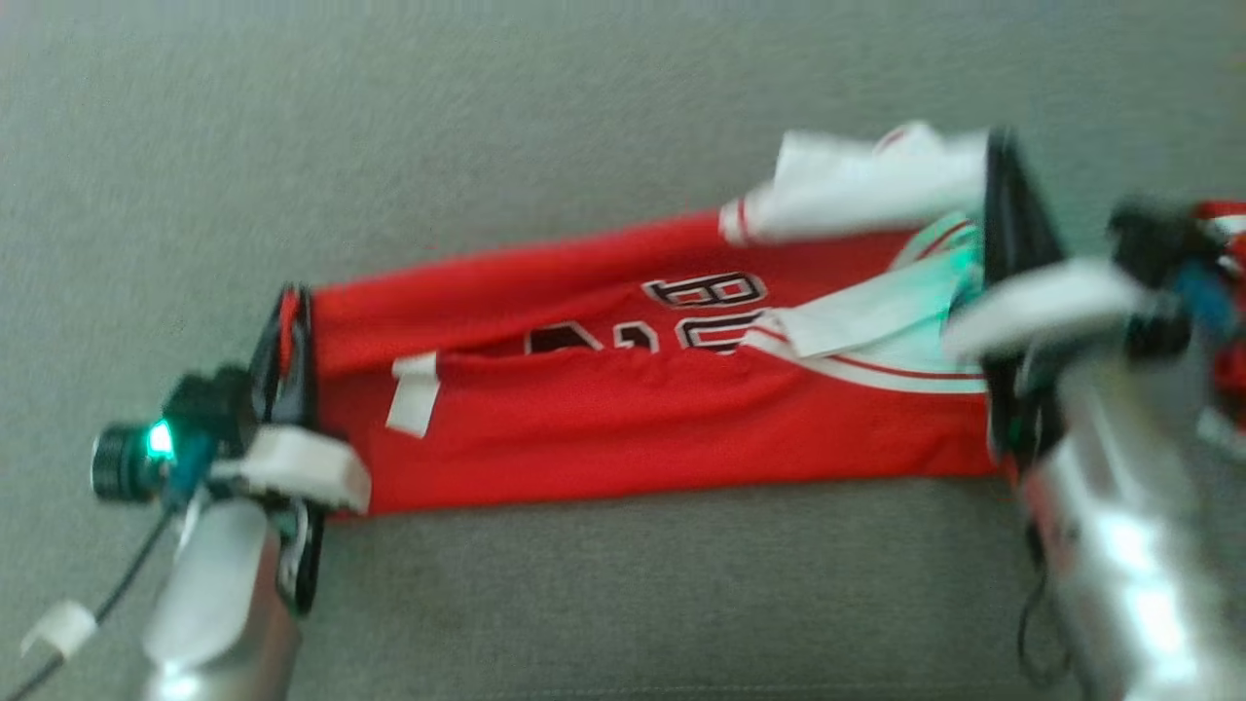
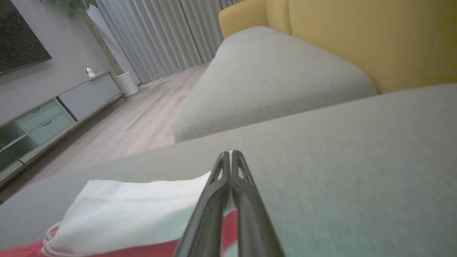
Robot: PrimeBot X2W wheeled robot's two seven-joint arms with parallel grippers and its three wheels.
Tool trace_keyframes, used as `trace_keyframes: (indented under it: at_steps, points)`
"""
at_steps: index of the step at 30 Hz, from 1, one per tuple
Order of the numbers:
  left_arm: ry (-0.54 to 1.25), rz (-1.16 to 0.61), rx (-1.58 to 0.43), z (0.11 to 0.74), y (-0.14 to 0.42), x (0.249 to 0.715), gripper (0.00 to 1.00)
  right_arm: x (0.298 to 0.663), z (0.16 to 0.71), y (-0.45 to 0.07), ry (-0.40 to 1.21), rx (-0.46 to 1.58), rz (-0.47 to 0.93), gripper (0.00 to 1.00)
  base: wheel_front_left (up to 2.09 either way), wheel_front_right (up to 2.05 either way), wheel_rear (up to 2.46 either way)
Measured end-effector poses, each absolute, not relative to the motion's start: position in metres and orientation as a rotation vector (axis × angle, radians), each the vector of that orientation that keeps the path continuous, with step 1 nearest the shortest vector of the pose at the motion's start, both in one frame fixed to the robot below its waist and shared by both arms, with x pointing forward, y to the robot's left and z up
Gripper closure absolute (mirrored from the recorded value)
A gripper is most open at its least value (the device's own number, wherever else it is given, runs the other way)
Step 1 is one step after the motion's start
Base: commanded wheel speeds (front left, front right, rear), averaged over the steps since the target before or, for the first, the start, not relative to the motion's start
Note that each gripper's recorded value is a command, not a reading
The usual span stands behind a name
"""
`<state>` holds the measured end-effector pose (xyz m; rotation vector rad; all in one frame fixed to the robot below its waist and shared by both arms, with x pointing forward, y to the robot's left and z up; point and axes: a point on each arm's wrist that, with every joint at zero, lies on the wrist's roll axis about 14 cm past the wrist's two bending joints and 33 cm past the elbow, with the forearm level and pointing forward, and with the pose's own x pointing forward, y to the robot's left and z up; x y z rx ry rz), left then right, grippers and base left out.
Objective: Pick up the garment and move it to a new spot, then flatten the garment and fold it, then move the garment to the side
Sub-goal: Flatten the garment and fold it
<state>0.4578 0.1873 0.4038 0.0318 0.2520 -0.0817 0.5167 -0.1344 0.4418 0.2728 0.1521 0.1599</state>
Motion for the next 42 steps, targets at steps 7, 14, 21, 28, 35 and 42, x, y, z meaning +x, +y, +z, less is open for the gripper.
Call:
trace_keyframes:
  at_steps: [7, 14, 21, 28, 35, 42]
  points:
    - [0.270, -0.101, 0.029, 0.399, 0.173, 0.428, 0.96, 0.455, 0.421, -0.158, 0.214, 0.345, 0.081, 1.00, 0.00, 0.00, 0.00]
    - [0.300, -0.065, -0.001, 0.391, 0.168, 0.400, 0.00, 0.429, 0.419, -0.161, 0.222, 0.414, 0.046, 0.00, 0.00, 0.00, 0.00]
    - [0.193, 0.065, 0.018, 0.423, 0.189, 0.378, 0.00, 0.412, 0.449, -0.165, 0.122, 0.288, 0.066, 0.00, 0.00, 0.00, 0.00]
    - [0.200, 0.068, 0.041, 0.420, 0.187, 0.347, 0.00, 0.383, 0.440, -0.158, 0.149, 0.181, 0.100, 0.00, 0.00, 0.00, 0.00]
    - [0.223, 0.064, 0.040, 0.413, 0.184, 0.331, 0.00, 0.379, 0.428, -0.151, 0.189, 0.200, 0.108, 0.00, 0.00, 0.00, 0.00]
    - [0.254, 0.018, 0.036, 0.404, 0.172, 0.341, 0.00, 0.414, 0.414, -0.152, 0.245, 0.178, 0.098, 0.00, 0.00, 0.00, 0.00]
